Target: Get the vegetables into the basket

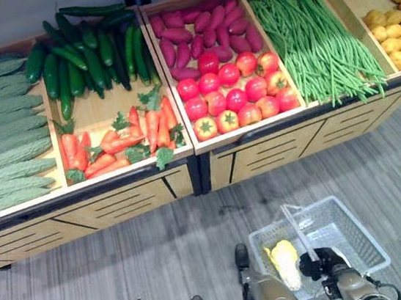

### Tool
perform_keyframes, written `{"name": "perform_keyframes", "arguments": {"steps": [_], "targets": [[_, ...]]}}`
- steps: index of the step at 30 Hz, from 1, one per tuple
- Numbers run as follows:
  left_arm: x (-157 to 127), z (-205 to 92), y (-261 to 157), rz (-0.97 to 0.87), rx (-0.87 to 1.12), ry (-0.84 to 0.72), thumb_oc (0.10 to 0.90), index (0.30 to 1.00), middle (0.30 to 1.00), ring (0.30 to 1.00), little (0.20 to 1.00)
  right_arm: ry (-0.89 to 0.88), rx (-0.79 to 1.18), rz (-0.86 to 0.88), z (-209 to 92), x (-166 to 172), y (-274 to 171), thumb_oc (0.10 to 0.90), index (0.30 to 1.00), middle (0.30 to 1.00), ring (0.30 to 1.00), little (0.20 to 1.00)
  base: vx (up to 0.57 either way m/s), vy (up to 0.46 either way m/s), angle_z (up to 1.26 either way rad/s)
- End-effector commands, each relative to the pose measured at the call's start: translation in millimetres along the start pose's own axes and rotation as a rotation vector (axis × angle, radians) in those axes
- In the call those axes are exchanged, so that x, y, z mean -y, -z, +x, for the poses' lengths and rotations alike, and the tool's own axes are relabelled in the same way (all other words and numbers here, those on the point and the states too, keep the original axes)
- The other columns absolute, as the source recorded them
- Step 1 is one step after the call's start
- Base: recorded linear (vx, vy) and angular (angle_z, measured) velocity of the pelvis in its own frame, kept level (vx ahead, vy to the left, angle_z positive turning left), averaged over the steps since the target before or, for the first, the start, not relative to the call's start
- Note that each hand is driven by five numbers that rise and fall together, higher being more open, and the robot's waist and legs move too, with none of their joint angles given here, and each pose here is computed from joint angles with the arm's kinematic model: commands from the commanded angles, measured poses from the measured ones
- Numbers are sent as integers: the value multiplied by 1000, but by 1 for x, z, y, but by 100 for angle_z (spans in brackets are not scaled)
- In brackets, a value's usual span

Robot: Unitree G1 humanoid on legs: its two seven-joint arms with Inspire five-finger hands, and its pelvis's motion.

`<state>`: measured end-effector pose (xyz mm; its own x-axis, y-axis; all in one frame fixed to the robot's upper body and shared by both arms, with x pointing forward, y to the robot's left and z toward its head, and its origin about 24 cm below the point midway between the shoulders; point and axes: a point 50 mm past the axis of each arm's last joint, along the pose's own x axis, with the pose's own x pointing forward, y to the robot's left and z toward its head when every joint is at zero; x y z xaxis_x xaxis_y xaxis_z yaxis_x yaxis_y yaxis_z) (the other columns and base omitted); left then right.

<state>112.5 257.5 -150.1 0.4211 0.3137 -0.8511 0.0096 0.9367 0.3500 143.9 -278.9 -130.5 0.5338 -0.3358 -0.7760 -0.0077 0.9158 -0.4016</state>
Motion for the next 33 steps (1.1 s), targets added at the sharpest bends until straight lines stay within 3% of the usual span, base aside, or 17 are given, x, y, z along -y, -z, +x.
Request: {"name": "perform_keyframes", "arguments": {"steps": [1, 10, 17, 27, 28, 29, 33], "targets": [[-13, 3, -21, 3, 79, -43, 900, 1000, 1000, 1000, 1000, 113, 7, 42, -2, 34, 8, 400, 300, 300, 300, 300, 96, -46, 47], [-25, 2, -15, 30, 60, -94, 900, 1000, 1000, 1000, 1000, 138, -122, 58, -11, 32, 43, 400, 300, 300, 300, 300, 205, 230, -2], [-33, 3, -21, 57, 80, -114, 900, 1000, 1000, 1000, 1000, 66, -75, 37, -6, 4, 26, 400, 300, 300, 300, 300, 61, 217, -50], [-39, 1, -3, 19, 19, -139, 900, 1000, 1000, 1000, 1000, 53, -90, 9, -8, 1, 31, 400, 300, 300, 300, 300, 53, 25, -24], [-76, 1, -13, -63, -14, -229, 900, 1000, 1000, 1000, 1000, 12, -96, -31, -8, -5, 33, 400, 300, 300, 300, 300, 151, -169, -33], [-41, -1, 9, -98, -50, -196, 900, 1000, 1000, 1000, 1000, -16, -103, -32, -11, -21, 37, 400, 300, 300, 300, 300, 159, -184, -32], [-36, -6, 33, -280, -122, -251, 900, 1000, 1000, 1000, 1000, -9, -129, -36, -14, -21, 46, 400, 300, 300, 300, 300, 37, -102, -17]]}}
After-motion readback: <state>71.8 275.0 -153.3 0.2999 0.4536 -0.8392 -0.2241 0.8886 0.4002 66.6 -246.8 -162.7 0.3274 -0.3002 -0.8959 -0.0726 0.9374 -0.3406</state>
